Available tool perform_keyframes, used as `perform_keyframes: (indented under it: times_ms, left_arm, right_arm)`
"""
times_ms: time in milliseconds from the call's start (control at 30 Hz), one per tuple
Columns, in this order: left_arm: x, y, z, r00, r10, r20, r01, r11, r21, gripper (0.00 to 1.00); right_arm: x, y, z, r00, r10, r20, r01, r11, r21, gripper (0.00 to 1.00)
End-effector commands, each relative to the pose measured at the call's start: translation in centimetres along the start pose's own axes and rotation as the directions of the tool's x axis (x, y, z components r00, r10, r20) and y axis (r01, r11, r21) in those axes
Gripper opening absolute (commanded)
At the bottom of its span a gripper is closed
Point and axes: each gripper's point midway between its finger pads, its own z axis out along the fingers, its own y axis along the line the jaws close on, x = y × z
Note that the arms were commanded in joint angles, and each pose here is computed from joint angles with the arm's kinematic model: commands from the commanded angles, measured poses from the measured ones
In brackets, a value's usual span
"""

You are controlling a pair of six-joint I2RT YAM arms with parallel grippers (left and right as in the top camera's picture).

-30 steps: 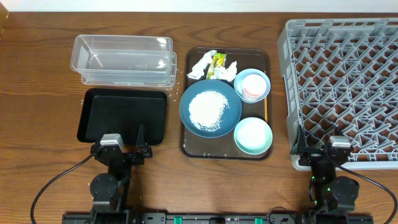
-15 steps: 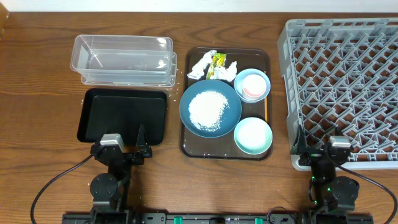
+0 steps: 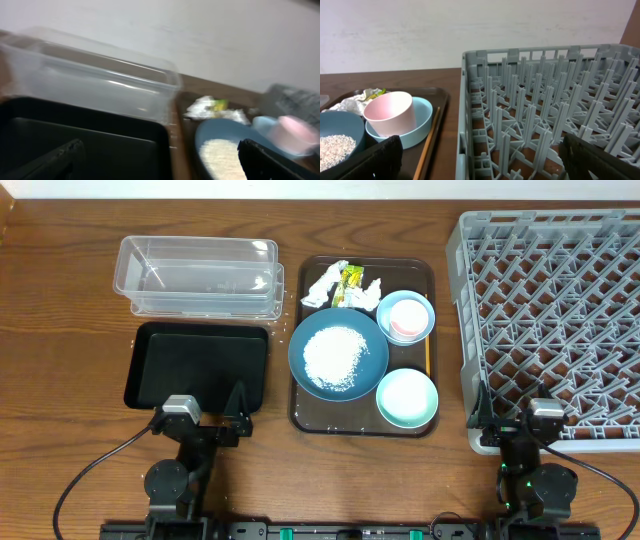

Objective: Sort waste into correct bins and load items into the dishwasher rack

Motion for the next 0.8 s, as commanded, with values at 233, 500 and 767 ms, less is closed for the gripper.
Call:
perform_keyframes:
  times_ms: [233,500,767]
  left_arm:
    - [-3.1,-4.4,-0.9,0.980,-0.200,0.015,0.191,0.956,0.222,1.00]
    - [-7.2,-5.9,-0.5,0.976,-0.066,-0.209,0.091,0.989,0.117,1.00]
    - [-8.8,-11.2,2.3,0.745,-0.041,-0.666,0.249,0.943,0.221,1.00]
  right_arm:
    - [0.1,-0.1,0.0,1.000,-0.012,-0.001,0.012,1.000,0.003,0.99]
    - [0.1,-0.1,0.0,1.000,-0.012,-0.001,0.012,1.000,0.003,0.99]
    - [0.1,-0.1,0.0,1.000,-0.012,-0.001,0.012,1.000,0.003,0.99]
